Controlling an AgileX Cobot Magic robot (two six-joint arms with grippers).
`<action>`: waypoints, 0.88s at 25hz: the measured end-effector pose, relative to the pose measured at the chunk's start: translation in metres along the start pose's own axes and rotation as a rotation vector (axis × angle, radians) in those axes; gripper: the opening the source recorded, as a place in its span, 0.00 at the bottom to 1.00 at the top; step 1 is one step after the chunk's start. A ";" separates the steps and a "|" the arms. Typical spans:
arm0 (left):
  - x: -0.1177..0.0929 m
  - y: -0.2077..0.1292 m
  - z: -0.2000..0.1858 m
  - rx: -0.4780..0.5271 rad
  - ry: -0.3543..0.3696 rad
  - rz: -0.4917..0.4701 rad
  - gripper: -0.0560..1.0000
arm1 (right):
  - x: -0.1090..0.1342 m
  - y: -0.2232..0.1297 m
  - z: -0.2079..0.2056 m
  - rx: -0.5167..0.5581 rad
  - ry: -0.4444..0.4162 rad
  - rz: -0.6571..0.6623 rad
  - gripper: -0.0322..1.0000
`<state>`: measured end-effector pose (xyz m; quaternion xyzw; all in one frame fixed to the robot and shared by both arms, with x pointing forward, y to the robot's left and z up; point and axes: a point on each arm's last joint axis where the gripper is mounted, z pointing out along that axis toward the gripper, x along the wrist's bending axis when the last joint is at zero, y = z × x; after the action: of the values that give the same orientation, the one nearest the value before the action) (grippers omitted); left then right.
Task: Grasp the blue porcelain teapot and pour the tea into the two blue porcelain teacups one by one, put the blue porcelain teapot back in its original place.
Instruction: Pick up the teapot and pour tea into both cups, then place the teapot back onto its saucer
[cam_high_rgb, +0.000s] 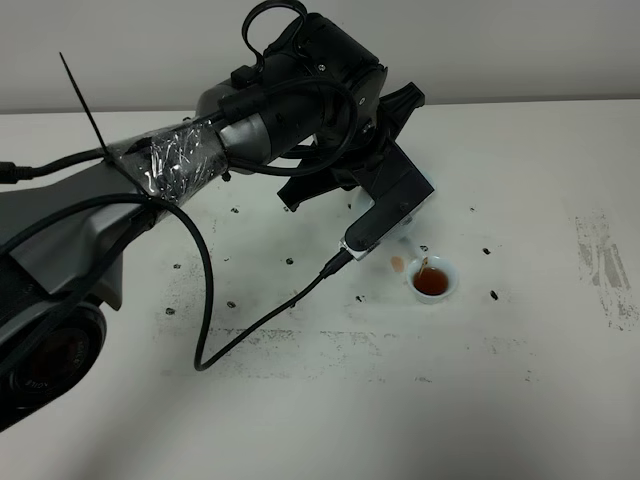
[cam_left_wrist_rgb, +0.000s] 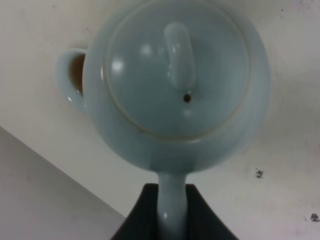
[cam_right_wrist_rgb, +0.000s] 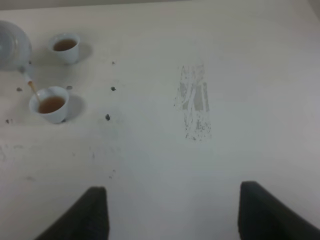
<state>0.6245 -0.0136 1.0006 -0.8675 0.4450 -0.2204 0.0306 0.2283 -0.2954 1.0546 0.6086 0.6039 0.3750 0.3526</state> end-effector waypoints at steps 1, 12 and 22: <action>0.000 0.000 0.000 -0.001 0.000 -0.001 0.10 | 0.000 0.000 0.000 0.000 0.000 0.000 0.55; 0.001 0.006 0.000 -0.071 0.010 -0.106 0.10 | 0.000 0.000 0.000 0.000 0.000 0.000 0.55; -0.012 -0.020 -0.014 -0.151 -0.067 -0.563 0.10 | 0.000 0.000 0.000 0.000 0.000 0.000 0.55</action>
<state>0.6276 0.0099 1.0133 -0.9634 0.2006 -0.1579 -0.0816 0.2283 -0.2954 1.0546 0.6086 0.6039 0.3750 0.3526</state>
